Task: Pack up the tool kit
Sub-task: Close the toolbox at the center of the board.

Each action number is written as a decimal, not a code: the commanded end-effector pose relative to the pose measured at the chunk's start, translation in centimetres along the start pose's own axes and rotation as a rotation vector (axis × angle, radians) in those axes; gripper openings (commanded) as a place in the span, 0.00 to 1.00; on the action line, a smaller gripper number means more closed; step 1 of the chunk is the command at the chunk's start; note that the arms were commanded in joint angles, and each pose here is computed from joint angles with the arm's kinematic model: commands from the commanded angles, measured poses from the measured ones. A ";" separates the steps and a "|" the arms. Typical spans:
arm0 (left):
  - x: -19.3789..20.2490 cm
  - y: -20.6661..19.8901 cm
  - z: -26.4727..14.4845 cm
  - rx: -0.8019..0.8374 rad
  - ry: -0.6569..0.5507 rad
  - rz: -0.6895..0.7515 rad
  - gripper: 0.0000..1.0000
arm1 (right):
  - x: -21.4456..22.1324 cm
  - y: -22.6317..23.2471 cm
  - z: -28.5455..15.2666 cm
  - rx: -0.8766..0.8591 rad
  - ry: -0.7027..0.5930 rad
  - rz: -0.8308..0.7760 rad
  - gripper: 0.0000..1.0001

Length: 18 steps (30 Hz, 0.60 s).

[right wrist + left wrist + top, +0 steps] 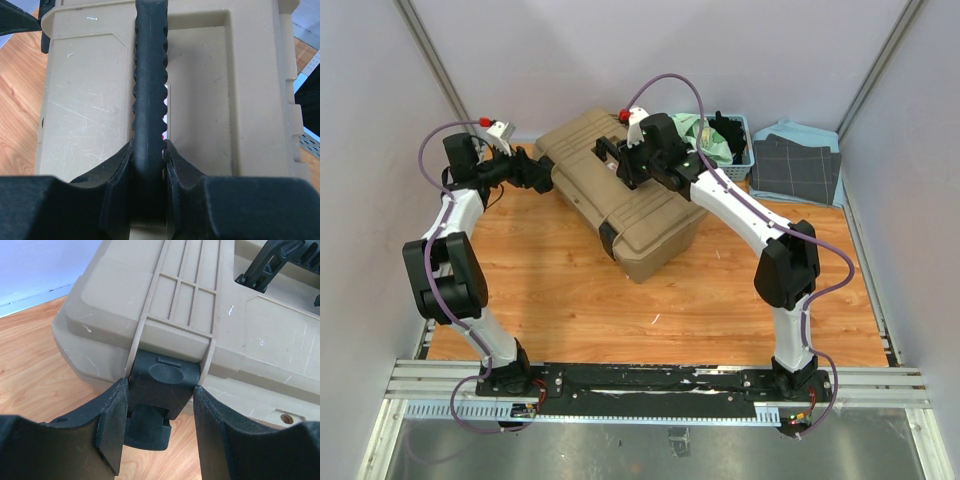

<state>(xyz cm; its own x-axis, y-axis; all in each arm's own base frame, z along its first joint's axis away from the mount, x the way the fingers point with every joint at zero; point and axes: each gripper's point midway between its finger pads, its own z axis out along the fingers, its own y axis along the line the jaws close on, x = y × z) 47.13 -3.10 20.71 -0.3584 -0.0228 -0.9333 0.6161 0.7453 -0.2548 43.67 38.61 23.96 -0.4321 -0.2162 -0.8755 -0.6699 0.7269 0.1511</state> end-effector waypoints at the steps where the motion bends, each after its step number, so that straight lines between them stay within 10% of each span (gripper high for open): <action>1: 6.9 -4.4 2.6 0.105 0.175 -0.262 0.00 | 1.7 3.3 0.1 -0.129 0.048 -0.002 0.01; 18: 11.3 -3.4 2.0 0.076 0.288 -0.181 0.00 | 2.0 3.3 -0.2 -0.124 0.056 -0.001 0.01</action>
<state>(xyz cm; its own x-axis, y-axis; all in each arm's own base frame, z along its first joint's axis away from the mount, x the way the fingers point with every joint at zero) 47.13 -2.88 20.11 -0.3214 0.0389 -0.9462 0.6397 0.7457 -0.1866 43.65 38.56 23.95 -0.4302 -0.2152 -0.8767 -0.6697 0.7273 0.1501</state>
